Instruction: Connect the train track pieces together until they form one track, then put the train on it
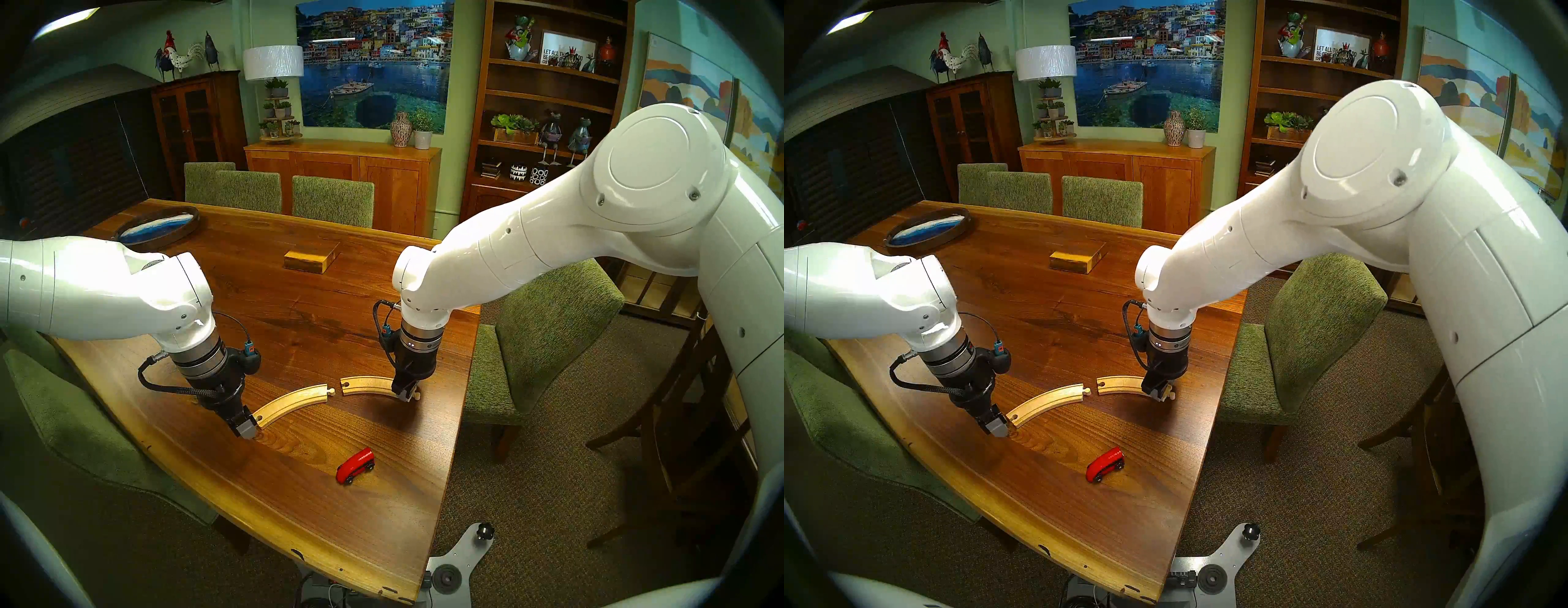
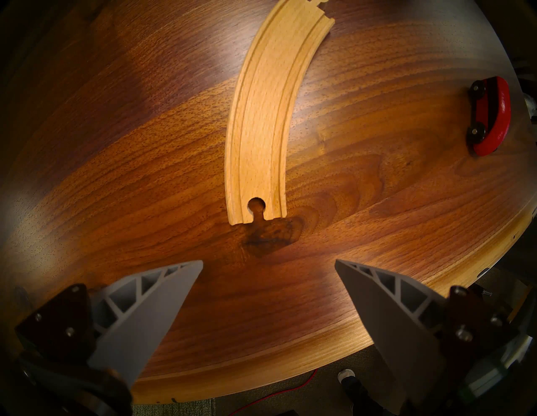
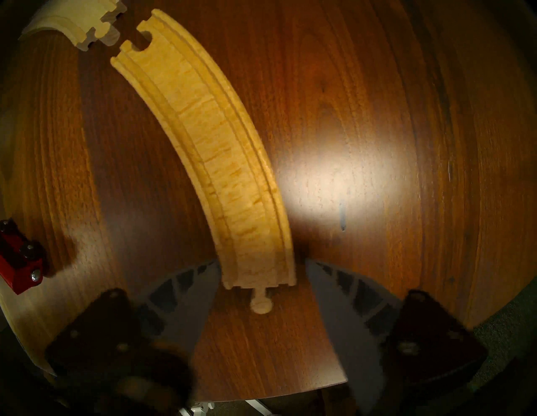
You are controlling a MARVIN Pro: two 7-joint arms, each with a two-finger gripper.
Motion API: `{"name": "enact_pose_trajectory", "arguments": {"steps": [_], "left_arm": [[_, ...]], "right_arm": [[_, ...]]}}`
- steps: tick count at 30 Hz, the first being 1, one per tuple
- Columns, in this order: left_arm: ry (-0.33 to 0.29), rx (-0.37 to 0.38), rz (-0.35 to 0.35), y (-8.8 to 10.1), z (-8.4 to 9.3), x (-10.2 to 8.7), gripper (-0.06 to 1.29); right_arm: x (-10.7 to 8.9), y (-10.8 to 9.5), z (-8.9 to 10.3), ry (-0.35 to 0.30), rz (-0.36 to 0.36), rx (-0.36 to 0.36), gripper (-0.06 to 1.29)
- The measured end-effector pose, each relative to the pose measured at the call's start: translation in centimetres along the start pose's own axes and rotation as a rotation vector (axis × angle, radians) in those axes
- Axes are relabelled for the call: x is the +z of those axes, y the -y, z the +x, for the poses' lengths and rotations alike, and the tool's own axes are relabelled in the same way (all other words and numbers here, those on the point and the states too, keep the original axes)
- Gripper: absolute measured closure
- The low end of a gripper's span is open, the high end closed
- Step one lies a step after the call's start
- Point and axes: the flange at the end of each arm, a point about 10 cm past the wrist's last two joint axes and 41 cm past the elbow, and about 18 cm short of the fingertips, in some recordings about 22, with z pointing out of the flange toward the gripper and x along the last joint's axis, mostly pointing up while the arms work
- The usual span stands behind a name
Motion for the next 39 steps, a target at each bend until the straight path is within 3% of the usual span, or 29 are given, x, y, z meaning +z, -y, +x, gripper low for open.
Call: {"name": "enact_pose_trajectory", "arguments": {"steps": [16,19,39], "left_arm": [[0.0,0.0,0.0,0.0,0.0,0.01,0.01],[0.0,0.0,0.0,0.0,0.0,0.01,0.01],[0.0,0.0,0.0,0.0,0.0,0.01,0.01]], "right_arm": [[-0.18,0.27,0.11,-0.002,-0.006,0.015,0.78],[-0.18,0.29,0.0,-0.007,-0.007,0.018,0.98],[-0.17,0.28,-0.41,-0.029,-0.007,0.028,1.03]]}}
